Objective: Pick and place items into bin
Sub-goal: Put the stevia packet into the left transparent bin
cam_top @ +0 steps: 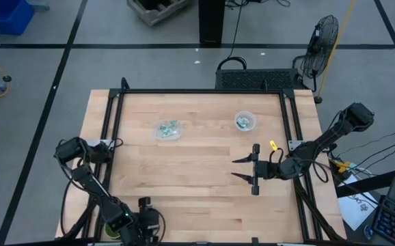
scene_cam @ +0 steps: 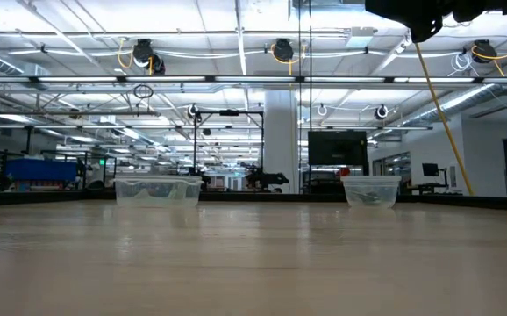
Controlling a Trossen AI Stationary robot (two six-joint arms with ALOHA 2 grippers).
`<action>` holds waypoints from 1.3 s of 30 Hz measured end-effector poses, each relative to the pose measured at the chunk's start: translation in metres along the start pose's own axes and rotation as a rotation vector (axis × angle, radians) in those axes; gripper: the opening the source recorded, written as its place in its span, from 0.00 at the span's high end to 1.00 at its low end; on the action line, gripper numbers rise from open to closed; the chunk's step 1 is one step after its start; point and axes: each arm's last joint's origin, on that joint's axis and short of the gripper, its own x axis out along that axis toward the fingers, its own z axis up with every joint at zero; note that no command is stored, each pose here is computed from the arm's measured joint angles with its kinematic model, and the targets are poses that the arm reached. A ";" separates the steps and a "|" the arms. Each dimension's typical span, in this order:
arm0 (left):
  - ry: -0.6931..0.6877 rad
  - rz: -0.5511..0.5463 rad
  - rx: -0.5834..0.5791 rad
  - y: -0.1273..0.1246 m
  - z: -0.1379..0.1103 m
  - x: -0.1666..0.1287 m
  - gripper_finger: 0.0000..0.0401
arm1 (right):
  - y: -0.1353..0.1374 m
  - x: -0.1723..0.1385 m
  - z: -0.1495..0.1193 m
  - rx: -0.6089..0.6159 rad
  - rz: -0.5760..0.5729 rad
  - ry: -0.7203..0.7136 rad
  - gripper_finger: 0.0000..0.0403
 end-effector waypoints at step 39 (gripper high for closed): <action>0.054 0.110 -0.024 0.020 -0.002 0.029 0.71 | 0.000 0.000 0.000 -0.002 0.000 0.004 0.53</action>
